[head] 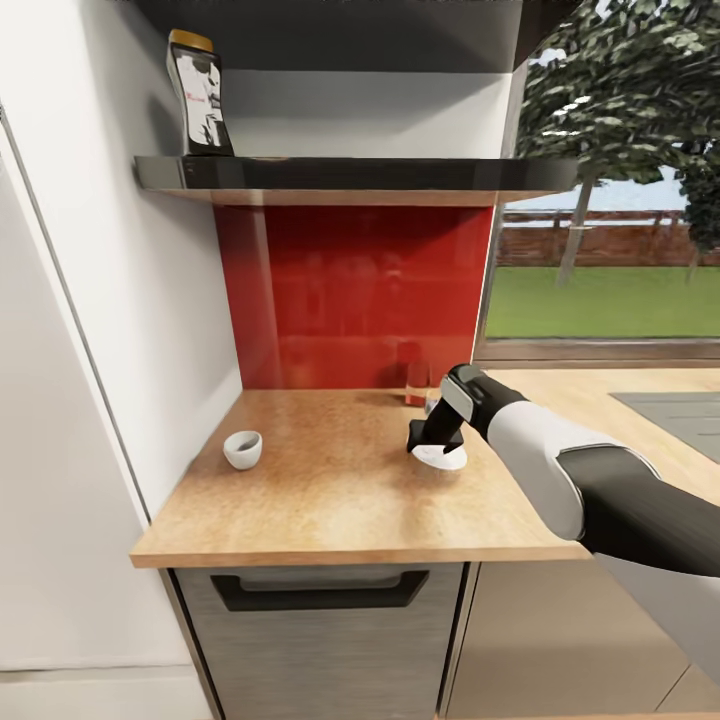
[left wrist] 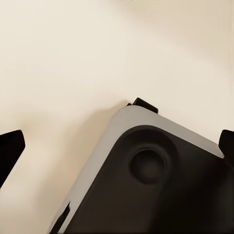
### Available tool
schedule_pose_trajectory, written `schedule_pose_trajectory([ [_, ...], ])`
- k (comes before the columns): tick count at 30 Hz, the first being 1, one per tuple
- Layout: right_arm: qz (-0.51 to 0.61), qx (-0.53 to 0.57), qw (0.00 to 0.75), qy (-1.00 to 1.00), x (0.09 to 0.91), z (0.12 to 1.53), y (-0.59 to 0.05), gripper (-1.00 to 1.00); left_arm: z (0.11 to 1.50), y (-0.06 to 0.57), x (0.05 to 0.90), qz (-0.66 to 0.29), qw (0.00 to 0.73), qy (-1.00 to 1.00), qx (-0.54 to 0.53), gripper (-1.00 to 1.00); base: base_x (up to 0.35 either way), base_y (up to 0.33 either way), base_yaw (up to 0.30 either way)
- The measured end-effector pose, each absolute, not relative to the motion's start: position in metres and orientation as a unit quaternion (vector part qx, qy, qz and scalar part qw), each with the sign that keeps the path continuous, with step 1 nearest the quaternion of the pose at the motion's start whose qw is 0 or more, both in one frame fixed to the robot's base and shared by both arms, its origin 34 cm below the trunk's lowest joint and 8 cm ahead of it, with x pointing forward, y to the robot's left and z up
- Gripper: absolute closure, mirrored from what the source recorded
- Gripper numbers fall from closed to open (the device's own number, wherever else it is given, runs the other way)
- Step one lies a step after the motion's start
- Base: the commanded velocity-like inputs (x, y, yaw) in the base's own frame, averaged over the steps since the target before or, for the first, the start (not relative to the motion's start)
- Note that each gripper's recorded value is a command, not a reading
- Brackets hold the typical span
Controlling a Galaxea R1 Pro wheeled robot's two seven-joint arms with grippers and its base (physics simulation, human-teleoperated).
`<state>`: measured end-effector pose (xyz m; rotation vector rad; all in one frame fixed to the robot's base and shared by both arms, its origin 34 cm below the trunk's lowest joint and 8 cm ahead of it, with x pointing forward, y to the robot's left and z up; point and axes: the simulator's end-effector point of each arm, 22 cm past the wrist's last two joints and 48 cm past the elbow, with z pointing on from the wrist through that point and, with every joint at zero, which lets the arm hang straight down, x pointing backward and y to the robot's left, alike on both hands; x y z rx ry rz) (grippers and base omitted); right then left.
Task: Set up a coffee station on the kitchen countertop: keep the coffee maker on the countertop, move the bottle of coffee from the kitchen shelf to the counter next to the coffee maker, place a paper coffee filter on top of the coffee maker, put the saucer next to the coffee maker with the coffee cup on the saucer, and place the electric kettle next to the coffee maker.
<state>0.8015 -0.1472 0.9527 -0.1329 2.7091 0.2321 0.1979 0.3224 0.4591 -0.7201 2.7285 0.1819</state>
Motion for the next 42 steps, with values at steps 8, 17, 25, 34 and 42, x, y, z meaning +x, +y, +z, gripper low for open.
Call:
schedule_pose_trajectory([
  [8, 0.077, -0.052, 0.217, 0.972, 0.806, 0.972, -0.148, 1.0, 0.472, 0.326, 0.196, 0.065, 0.151, 0.954, -0.252, -1.0, 0.0, 0.0, 0.0],
  [17, 0.064, -0.049, 0.22, 0.972, 0.808, 0.983, -0.156, 1.0, 0.483, 0.328, 0.195, 0.066, 0.148, 0.954, -0.251, -1.0, 0.0, 0.0, 0.0],
  [25, 0.03, -0.036, 0.221, 0.974, 0.811, 0.982, -0.182, 1.0, 0.484, 0.326, 0.198, 0.066, 0.155, 0.953, -0.252, -1.0, -0.161, -0.116, 0.0],
  [34, 0.021, -0.001, 0.222, 0.975, 0.814, 0.981, -0.232, 1.0, 0.484, 0.331, 0.197, 0.069, 0.154, 0.952, -0.255, -1.0, -0.21, -0.233, 0.0],
  [42, 0.018, 0.01, 0.222, 0.975, 0.814, 0.982, -0.249, 1.0, 0.484, 0.329, 0.196, 0.068, 0.153, 0.952, -0.257, -1.0, -0.04, -0.315, 0.0],
])
